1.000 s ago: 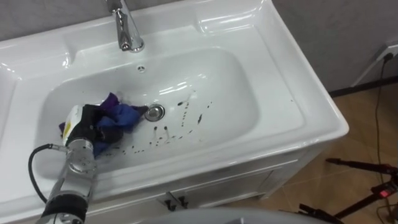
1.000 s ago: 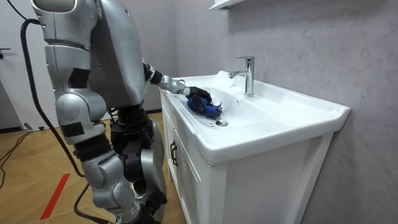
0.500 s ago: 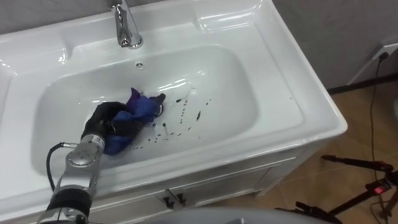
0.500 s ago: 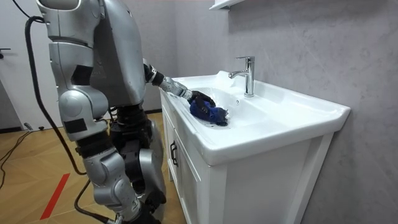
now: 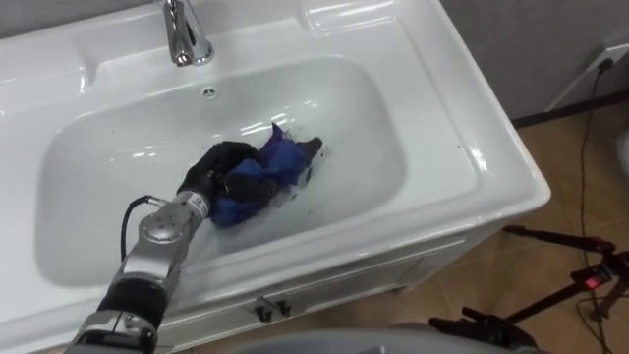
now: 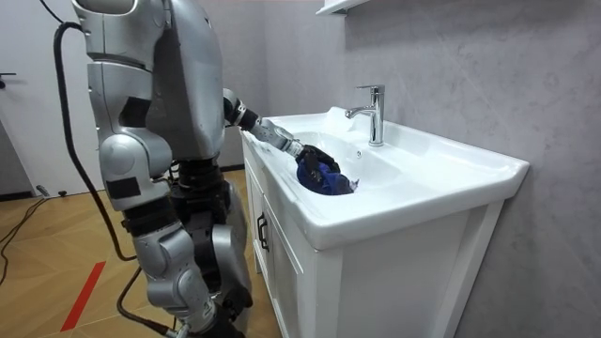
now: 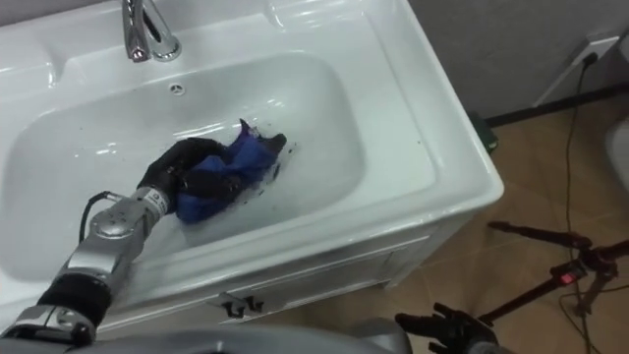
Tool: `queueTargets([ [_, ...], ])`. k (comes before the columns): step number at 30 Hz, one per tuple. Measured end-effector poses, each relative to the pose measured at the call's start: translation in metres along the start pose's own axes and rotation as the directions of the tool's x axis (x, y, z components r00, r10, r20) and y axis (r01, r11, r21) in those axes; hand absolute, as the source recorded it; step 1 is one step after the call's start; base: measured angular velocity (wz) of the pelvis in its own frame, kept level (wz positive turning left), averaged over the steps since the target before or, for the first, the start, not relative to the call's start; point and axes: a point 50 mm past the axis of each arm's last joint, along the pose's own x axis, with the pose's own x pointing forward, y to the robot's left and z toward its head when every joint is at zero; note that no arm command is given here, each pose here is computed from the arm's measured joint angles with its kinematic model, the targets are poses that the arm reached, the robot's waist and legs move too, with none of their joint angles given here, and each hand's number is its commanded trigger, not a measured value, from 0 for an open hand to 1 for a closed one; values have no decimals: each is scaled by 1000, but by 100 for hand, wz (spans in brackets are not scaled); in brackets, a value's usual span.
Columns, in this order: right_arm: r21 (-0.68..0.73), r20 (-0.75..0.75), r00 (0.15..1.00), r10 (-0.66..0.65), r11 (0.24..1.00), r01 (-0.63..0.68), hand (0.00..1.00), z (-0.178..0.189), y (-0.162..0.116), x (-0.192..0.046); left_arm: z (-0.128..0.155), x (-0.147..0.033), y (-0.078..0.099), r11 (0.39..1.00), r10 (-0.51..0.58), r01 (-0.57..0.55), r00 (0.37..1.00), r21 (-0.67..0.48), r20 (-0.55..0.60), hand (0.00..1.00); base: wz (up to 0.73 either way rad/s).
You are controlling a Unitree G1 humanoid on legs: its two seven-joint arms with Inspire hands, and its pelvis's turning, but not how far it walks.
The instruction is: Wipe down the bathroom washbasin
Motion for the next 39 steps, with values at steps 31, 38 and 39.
queueTargets([
  [31, -217, -311, 940, -143, 973, 77, 0, -49, -21, -13, 28, 22, 0, 995, 14, -10, 999, 99, -38, 100, -6],
  [38, -320, -361, 922, -138, 947, 17, 0, -52, -16, -12, 31, 23, -2, 967, 23, -11, 999, 254, -46, 100, 4],
  [39, -319, -361, 922, -138, 948, 17, 0, -51, -15, -11, 31, 22, -2, 965, 25, -12, 999, 263, -47, 100, 0],
])
